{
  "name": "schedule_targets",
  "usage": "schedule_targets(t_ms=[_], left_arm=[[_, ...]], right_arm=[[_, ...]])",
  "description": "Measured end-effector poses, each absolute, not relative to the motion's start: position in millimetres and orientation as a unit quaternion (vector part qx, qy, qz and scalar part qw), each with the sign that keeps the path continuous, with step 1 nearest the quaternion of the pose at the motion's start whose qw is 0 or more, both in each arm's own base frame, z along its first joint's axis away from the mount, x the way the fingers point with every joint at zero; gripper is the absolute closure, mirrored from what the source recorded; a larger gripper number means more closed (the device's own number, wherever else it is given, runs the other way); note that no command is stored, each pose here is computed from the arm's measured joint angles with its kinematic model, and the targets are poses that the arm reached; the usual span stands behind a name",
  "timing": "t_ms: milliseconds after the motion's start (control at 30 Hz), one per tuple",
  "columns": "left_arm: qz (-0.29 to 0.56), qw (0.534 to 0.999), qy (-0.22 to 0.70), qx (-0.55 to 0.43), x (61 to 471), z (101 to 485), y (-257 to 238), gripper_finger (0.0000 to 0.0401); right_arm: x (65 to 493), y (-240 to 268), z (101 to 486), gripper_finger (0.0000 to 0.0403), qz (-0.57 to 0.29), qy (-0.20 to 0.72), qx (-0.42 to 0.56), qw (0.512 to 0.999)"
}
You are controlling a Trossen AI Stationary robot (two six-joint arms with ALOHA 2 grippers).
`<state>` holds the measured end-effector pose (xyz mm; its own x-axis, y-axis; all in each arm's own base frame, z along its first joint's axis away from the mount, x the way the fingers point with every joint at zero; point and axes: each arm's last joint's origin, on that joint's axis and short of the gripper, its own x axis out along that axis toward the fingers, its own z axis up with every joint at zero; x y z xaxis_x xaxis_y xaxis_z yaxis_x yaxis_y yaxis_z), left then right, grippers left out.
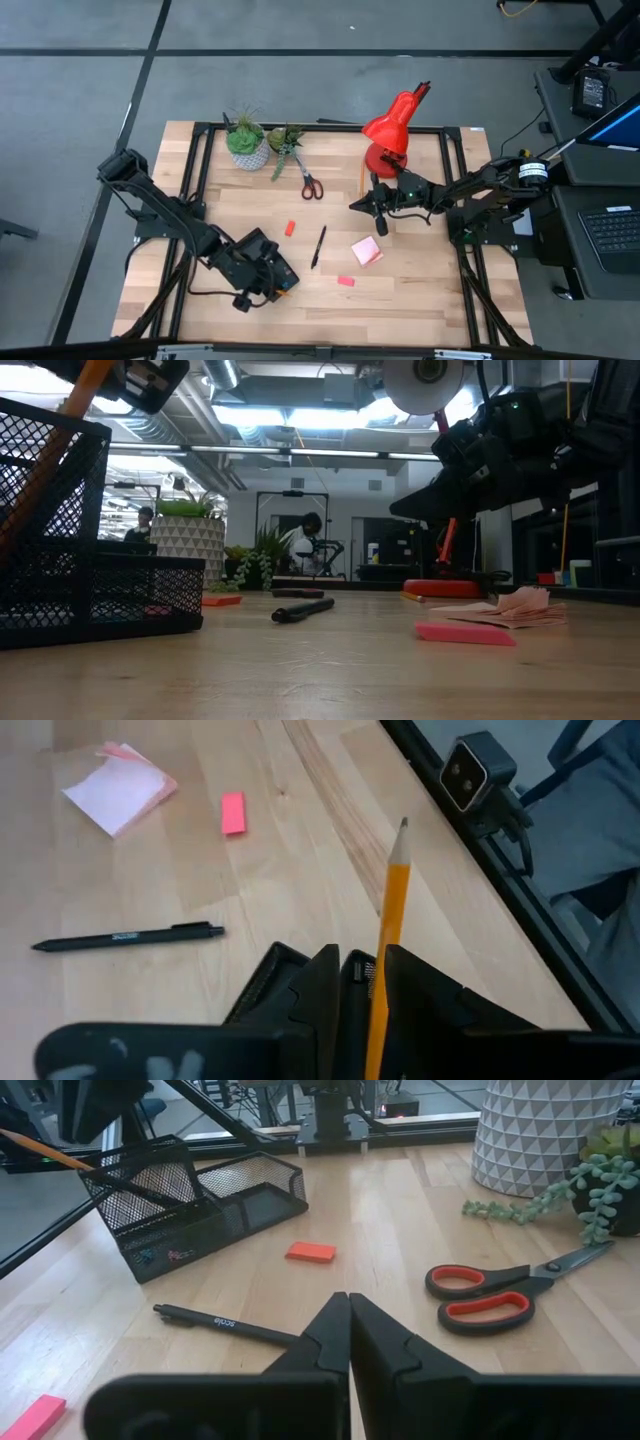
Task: Pick and place office supplies into organizer
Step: Put the pink sticky notes into the black desk organizer
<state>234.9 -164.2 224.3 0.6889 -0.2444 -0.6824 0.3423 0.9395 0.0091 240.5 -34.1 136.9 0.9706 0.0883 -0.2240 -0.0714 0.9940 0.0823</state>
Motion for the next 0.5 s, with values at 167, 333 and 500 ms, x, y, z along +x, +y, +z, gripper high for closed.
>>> schedule_targets(t_ms=[167, 333, 500], left_arm=[[-0.15, 0.928, 0.334, 0.074, 230, 238, -159, 0.0326], [-0.095, 0.942, 0.303, 0.107, 227, 250, -150, 0.0326], [-0.042, 0.951, 0.29, 0.095, 232, 256, -134, 0.0329]], right_arm=[[241, -34, 137, 0.0394, 0.04, 0.114, 0.036, 0.992], [241, -33, 141, 0.0394, 0.054, 0.091, 0.033, 0.994], [242, -33, 143, 0.0394, 0.059, 0.082, 0.032, 0.994]])
